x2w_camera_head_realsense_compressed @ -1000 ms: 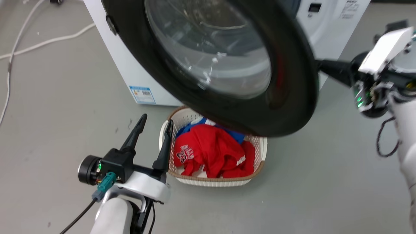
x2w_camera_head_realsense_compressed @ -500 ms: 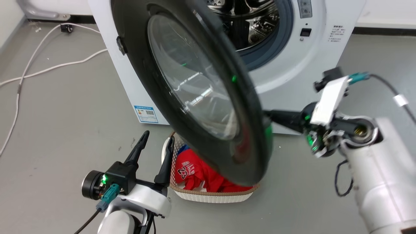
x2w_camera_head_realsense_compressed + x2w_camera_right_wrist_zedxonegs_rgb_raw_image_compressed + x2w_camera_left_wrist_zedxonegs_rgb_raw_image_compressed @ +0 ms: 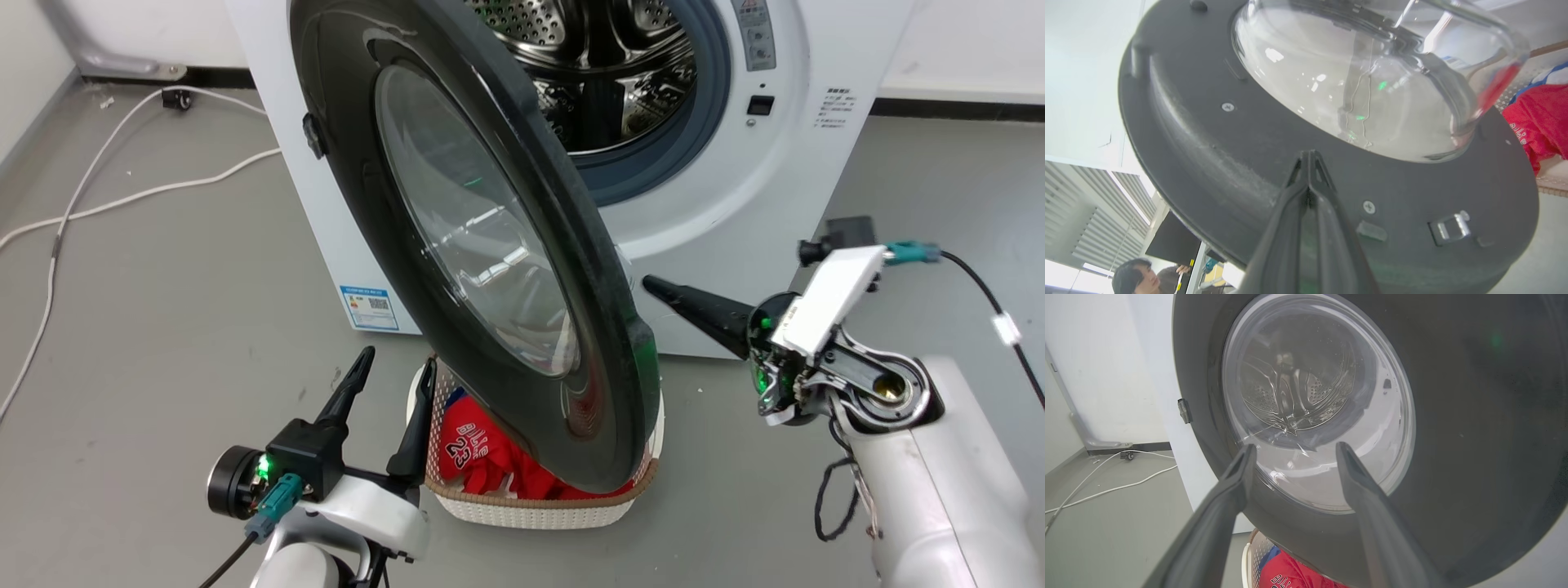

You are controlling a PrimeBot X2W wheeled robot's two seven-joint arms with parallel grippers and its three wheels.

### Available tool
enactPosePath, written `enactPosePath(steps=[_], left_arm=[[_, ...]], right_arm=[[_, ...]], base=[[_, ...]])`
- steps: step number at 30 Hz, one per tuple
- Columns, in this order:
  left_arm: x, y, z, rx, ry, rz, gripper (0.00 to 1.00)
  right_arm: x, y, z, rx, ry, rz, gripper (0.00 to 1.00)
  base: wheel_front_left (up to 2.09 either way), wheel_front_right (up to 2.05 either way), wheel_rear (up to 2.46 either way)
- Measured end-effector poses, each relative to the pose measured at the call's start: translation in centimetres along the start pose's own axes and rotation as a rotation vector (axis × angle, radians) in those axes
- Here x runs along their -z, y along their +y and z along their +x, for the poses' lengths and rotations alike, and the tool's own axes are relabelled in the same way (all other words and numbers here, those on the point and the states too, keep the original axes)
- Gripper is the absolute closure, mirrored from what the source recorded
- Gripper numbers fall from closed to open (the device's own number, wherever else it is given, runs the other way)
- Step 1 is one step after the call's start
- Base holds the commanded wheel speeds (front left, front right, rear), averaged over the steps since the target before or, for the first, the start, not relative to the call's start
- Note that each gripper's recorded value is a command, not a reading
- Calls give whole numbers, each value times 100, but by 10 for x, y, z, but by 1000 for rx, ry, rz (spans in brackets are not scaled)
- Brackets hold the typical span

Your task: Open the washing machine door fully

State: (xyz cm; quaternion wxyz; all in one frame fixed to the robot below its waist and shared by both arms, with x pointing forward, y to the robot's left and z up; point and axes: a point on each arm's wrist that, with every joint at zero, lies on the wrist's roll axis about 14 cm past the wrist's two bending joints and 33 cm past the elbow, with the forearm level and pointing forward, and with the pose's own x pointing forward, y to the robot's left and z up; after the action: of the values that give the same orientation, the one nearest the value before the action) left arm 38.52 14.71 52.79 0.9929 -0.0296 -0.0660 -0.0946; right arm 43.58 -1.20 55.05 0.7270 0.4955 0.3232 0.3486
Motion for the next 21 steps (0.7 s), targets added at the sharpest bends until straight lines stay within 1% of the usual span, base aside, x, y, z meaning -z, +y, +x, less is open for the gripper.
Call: enactPosePath(steps=[4, 9, 11, 13, 16, 17, 18, 19, 21], left_arm=[[-2, -2, -4, 1, -5, -2, 0], [-2, -5, -7, 6, -5, -6, 0], [-4, -6, -7, 8, -9, -7, 0], [-3, -6, -8, 5, -7, -9, 0], [-1, -5, -9, 0, 0, -12, 0], [-1, -4, -9, -2, 0, -13, 0], [0, -4, -8, -4, 1, -13, 0], [0, -2, -8, -7, 2, -13, 0], [2, -2, -7, -8, 7, -13, 0]], right_arm=[[-24, 2, -24, -17, -214, 4, 100], [-46, -7, -66, -11, -458, 16, 100], [-47, -17, -84, 17, -538, 13, 100], [-46, -33, -105, 74, -610, -3, 100], [-35, -51, -127, 127, -670, 8, 100], [-31, -57, -133, 155, -684, -3, 88], [-27, -63, -138, 178, -702, -10, 54], [-25, -67, -144, 196, -721, -18, 0], [-22, -70, -151, 226, -750, -48, 0]], base=[[0, 0, 0], [0, 0, 0], [0, 0, 0], [0, 0, 0], [0, 0, 0], [0, 0, 0], [0, 0, 0], [0, 0, 0], [0, 0, 0]])
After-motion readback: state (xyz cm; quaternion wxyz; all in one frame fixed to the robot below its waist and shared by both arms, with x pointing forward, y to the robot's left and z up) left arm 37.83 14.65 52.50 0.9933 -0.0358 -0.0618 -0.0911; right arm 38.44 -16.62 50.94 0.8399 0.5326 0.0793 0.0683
